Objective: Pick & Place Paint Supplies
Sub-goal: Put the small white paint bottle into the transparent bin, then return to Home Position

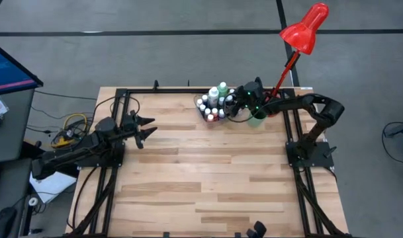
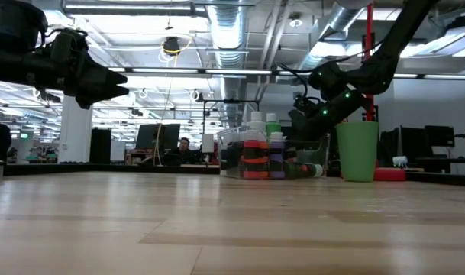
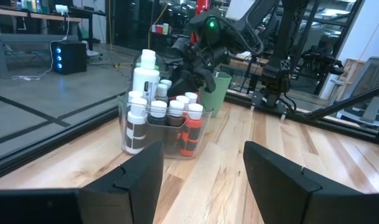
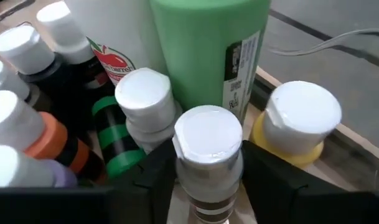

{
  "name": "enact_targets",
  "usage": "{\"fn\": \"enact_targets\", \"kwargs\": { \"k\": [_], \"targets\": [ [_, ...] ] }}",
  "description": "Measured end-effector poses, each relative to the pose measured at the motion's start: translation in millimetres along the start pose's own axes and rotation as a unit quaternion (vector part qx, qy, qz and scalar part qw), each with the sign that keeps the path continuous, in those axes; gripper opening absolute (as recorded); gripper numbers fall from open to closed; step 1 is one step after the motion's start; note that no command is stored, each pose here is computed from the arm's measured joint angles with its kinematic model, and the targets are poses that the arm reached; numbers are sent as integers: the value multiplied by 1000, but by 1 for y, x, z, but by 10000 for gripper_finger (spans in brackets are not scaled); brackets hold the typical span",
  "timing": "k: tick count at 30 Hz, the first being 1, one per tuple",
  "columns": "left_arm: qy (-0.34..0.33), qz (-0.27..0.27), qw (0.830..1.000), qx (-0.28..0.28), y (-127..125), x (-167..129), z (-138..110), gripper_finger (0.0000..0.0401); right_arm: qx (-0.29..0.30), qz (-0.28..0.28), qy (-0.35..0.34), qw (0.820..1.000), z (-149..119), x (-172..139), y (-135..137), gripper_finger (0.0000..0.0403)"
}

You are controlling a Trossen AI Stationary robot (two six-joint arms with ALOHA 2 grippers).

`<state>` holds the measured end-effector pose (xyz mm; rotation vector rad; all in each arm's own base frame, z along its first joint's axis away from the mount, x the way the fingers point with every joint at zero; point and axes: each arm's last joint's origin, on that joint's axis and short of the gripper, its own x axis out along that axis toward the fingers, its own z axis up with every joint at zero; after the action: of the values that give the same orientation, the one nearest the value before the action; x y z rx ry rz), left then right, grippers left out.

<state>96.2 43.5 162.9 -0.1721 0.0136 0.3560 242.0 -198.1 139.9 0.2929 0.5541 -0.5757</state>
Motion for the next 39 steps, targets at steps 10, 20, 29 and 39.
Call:
{"fn": "enact_targets", "kwargs": {
  "k": [10, 20, 29, 39],
  "targets": [
    [-1, 0, 1000, 0, 0, 0, 0, 209, 11, 8, -10, 1000, 8, -14, 3, 219],
    [-4, -1, 1000, 0, 0, 0, 1, 209, 2, 20, -59, 998, 41, -59, 15, 226],
    [-7, -1, 1000, 1, 0, 0, 1, 209, -70, 205, -229, 949, 83, -162, 58, 179],
    [-8, -1, 1000, 1, 0, 0, 2, 209, -60, 268, -282, 919, 22, -200, 61, 16]
  ]
}}
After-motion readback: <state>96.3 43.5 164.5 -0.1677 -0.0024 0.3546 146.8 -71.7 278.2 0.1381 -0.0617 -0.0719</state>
